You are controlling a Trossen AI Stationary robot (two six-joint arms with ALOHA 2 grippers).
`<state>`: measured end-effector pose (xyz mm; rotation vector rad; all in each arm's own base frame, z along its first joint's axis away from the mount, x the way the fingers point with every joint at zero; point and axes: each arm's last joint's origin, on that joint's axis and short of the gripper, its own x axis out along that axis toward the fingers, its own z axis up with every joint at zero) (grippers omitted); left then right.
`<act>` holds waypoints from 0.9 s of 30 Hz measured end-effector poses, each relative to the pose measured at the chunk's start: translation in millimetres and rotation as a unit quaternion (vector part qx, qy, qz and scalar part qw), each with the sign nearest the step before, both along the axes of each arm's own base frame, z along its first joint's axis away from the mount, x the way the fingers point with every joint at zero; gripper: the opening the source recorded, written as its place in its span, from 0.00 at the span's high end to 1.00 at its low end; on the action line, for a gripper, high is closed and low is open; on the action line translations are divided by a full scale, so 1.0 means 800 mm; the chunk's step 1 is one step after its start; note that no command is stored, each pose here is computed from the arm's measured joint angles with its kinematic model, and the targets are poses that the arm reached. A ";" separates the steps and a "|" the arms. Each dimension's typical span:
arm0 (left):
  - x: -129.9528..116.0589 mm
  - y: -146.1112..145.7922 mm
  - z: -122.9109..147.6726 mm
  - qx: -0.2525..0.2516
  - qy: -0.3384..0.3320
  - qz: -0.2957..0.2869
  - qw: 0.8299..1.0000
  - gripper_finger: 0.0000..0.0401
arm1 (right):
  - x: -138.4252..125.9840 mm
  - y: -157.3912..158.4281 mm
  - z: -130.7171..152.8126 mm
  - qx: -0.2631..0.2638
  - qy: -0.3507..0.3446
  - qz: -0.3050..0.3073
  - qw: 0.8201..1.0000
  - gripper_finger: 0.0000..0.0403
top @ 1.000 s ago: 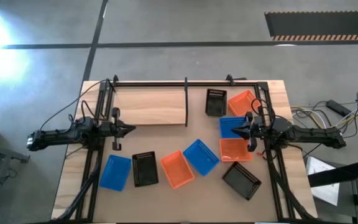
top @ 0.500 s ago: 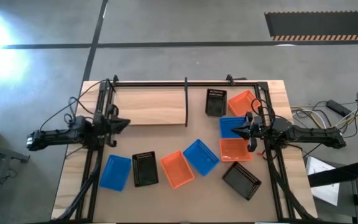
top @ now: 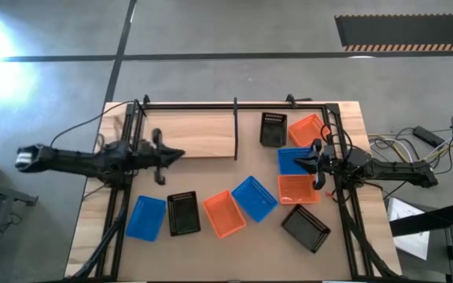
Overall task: Stack baskets on shelf by color
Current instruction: Put the bottom left black basket on the shelf
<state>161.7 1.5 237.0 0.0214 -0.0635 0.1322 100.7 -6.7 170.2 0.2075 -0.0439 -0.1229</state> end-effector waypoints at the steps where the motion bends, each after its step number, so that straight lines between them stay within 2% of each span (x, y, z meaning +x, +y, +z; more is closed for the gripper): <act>1: 0.014 -0.004 0.005 0.007 0.034 0.000 0.999 1.00 | 0.000 -0.001 0.000 -0.004 0.002 -0.010 1.000 0.98; 4: 0.051 -0.020 0.019 0.026 0.154 0.018 0.988 1.00 | 0.000 -0.003 0.000 -0.004 0.002 -0.038 0.999 0.98; 6: 0.071 -0.036 0.021 0.034 0.249 0.039 0.967 1.00 | 0.000 -0.003 0.000 -0.009 0.003 -0.043 0.999 0.98; 11: 0.111 -0.093 0.047 0.025 0.388 0.061 0.919 1.00 | 0.000 -0.003 -0.001 -0.016 0.009 -0.042 0.999 0.98; 14: 0.127 -0.136 0.062 0.002 0.431 0.052 0.901 1.00 | 0.001 -0.003 -0.001 -0.020 0.009 -0.046 0.999 0.98; 17: 0.136 -0.179 0.074 -0.017 0.454 0.042 0.890 1.00 | 0.001 -0.004 -0.001 -0.020 0.011 -0.051 0.998 0.98; 23: 0.144 -0.241 0.070 -0.066 0.503 0.036 0.861 0.99 | 0.001 -0.004 -0.002 -0.020 0.013 -0.051 0.998 0.98; 27: 0.144 -0.264 0.056 -0.111 0.535 0.048 0.836 0.92 | 0.001 -0.004 -0.002 -0.020 0.015 -0.051 0.998 0.98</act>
